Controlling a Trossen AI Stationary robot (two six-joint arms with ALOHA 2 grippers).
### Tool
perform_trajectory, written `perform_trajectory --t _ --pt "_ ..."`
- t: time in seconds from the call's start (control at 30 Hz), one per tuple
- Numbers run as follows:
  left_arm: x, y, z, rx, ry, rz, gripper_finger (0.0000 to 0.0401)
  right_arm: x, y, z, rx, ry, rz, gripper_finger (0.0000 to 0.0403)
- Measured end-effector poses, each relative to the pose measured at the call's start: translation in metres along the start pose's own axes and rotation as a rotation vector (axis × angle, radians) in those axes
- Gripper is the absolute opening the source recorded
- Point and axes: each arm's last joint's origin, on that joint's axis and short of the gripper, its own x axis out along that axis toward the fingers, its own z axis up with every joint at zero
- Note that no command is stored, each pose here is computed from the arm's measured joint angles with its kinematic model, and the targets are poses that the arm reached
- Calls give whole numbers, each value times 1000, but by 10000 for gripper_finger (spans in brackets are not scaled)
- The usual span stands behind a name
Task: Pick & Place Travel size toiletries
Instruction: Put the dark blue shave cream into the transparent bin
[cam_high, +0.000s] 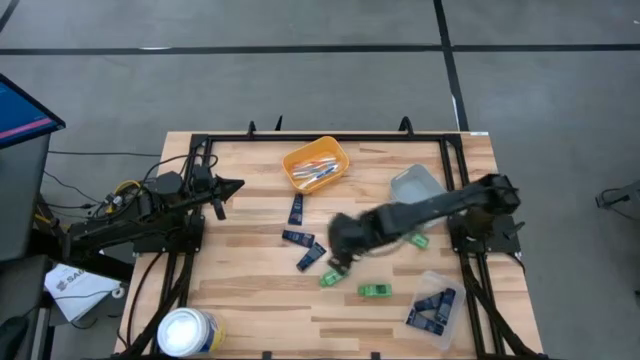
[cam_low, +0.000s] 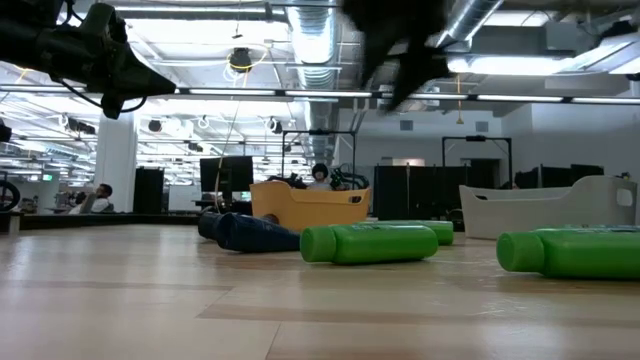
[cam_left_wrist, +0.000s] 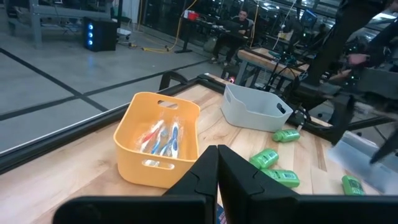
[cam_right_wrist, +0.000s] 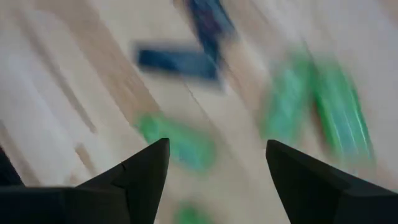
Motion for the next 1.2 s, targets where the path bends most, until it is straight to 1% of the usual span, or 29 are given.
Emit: perform_trajectory --t 0.13,0.2,0.3,0.4,0.47,0.6,0.8,0.93,1.0,1.2 --pt "0 0 0 0 6 2 2 30 7 33 -328 -75 50 260" --pt "1 0 0 1 9 3 2 43 10 45 -466 -72 38 260" --pt "2 0 -1 1 17 5 2 62 16 60 -622 -56 48 260" --pt "3 0 -2 2 27 8 2 82 22 71 -723 -26 96 260" --pt "3 0 -1 2 25 7 2 93 26 76 -769 -7 121 260" --pt "3 0 -2 2 26 7 2 113 32 78 -843 56 137 260" --pt "3 0 -2 2 27 7 2 132 43 70 -956 112 138 260" --pt "4 0 -2 2 30 8 2 141 47 66 -972 132 168 260" --pt "4 0 -2 2 33 9 2 142 46 64 -973 147 168 260" --pt "4 0 -2 2 35 10 2 145 41 68 -962 134 155 254"
